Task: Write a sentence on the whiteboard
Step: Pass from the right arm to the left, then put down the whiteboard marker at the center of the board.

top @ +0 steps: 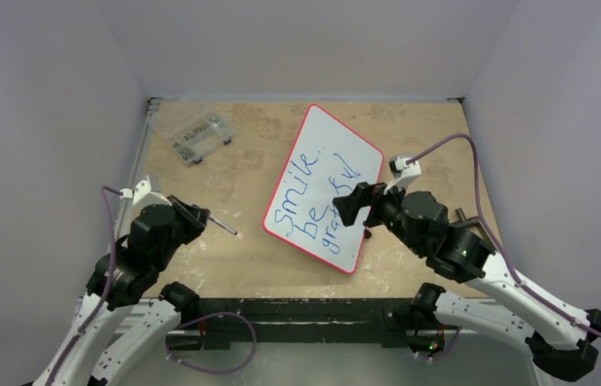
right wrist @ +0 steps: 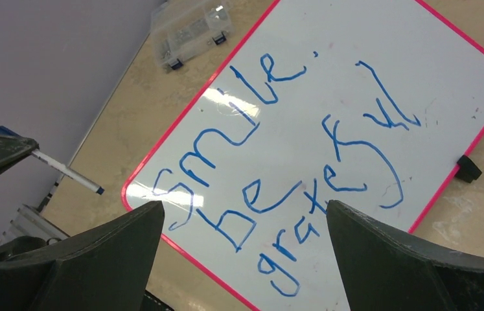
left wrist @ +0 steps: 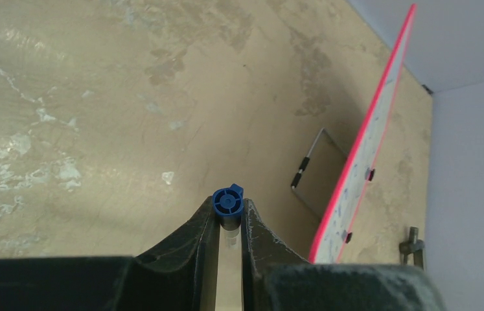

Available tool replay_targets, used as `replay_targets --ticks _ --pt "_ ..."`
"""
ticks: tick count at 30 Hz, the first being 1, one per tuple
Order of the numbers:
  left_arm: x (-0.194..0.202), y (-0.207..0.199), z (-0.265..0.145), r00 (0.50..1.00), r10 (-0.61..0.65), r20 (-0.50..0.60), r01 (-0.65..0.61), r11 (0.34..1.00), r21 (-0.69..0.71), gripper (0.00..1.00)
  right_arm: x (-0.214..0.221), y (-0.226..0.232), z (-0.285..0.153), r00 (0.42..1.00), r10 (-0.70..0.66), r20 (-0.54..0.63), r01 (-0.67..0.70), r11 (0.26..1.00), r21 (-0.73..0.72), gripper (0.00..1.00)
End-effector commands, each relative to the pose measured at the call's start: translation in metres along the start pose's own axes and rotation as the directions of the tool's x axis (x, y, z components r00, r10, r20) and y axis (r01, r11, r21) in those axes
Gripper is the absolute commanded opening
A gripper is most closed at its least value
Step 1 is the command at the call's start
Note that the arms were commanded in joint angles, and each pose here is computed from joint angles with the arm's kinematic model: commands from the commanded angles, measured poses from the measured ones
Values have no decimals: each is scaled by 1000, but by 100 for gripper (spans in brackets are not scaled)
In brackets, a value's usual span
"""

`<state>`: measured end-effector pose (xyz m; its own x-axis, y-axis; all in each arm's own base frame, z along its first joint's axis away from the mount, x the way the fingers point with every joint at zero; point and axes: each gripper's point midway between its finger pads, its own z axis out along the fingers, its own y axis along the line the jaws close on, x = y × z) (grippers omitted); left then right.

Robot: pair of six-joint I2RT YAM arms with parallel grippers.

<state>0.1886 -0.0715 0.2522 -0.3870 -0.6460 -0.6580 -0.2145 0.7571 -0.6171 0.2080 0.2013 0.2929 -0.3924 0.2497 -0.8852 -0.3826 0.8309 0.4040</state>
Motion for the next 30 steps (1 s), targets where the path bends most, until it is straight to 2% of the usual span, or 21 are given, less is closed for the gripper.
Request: replay_targets --ticks 1,7,14,19,26,27,28,30 --pt "20 21 21 1000 -9 -23 8 998 -62 0 3 -11 -10 1000 23 -10 -22 999 36 99" --pt "66 44 63 988 -35 -152 15 991 -135 0 11 -8 -14 999 16 -39 -16 1000 2 99" --pt "103 64 97 961 -137 -241 101 982 -157 0 16 -9 -15 998 12 -58 -12 1000 6 99" --pt "122 74 116 939 -189 -286 155 978 -136 0 20 -11 -13 998 12 -65 -11 1000 13 99" --pt "136 94 130 906 -214 -365 146 968 -204 0 25 -13 -9 997 10 -74 -8 1000 22 99" --pt "136 96 131 905 -215 -366 145 967 -209 2 25 -13 -8 997 8 -75 -7 1000 23 99" --pt "136 98 131 905 -213 -367 141 967 -213 9 26 -13 -8 997 8 -77 -6 1000 23 99" --pt "136 100 131 906 -208 -370 133 967 -217 27 27 -13 -7 997 5 -81 -3 1000 25 99"
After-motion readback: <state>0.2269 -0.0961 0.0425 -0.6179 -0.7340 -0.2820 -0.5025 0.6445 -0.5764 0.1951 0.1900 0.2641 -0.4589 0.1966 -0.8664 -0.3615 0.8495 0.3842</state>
